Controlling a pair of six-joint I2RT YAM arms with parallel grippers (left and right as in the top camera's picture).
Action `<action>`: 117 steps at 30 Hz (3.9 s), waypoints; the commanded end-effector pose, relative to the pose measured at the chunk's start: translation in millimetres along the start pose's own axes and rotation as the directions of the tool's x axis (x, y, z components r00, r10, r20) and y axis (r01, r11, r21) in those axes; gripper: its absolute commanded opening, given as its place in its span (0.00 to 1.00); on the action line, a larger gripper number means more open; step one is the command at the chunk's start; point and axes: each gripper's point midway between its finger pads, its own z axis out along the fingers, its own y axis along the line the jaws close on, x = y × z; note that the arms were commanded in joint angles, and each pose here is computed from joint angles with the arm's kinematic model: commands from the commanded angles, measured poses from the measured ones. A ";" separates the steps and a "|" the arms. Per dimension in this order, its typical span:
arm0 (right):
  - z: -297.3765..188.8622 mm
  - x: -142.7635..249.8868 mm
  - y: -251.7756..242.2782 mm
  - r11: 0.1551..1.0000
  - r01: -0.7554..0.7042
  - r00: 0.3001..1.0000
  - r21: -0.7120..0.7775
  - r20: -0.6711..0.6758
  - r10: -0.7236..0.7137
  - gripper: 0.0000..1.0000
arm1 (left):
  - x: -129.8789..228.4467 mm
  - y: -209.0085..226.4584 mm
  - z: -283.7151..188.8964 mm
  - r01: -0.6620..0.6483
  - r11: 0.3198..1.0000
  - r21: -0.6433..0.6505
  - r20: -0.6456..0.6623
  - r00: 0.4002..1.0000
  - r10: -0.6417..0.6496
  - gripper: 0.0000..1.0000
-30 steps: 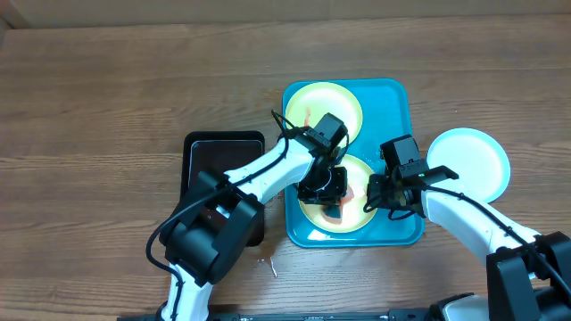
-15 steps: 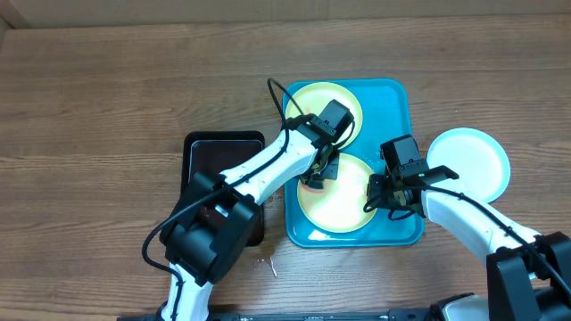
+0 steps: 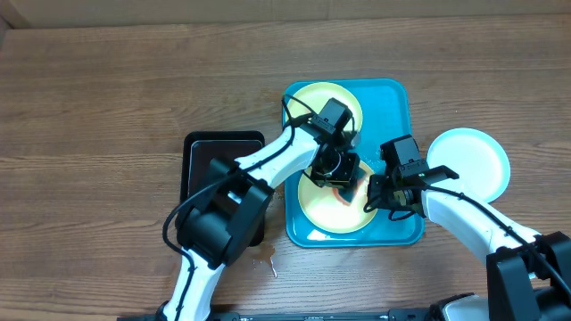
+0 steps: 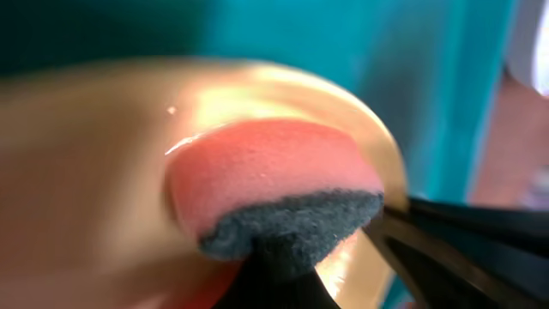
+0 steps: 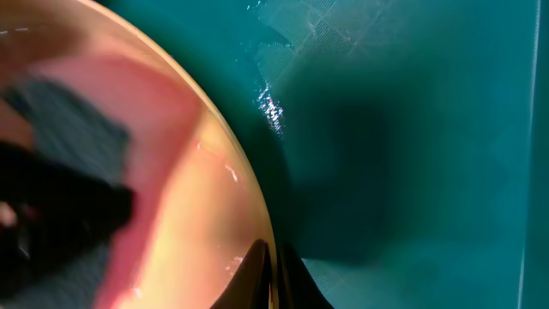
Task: Clean dirty plates on tray and stack at the side
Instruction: 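Scrub the lower yellow plate with the sponge using the left gripper, then put the sponge back on the black tray with the left gripper, then lift the yellow plate with the right gripper and tilt it over the black tray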
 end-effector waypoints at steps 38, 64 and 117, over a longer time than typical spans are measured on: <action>8.6 9.8 -7.9 0.999 0.001 0.999 0.035 -0.039 0.001 0.04 | 24.0 17.9 -248.7 0.203 0.910 -0.362 0.460 0.888 -0.015 0.04; -40.6 -18.4 -4.3 0.994 -0.033 0.999 0.102 -0.005 0.034 0.04 | 95.8 183.8 -200.3 0.512 0.729 -0.455 0.341 0.856 -0.388 0.48; -239.1 -29.8 260.6 0.661 0.232 0.276 0.713 0.604 -0.748 0.04 | 132.2 174.0 -442.4 0.788 0.574 -0.223 0.752 0.514 -0.413 1.00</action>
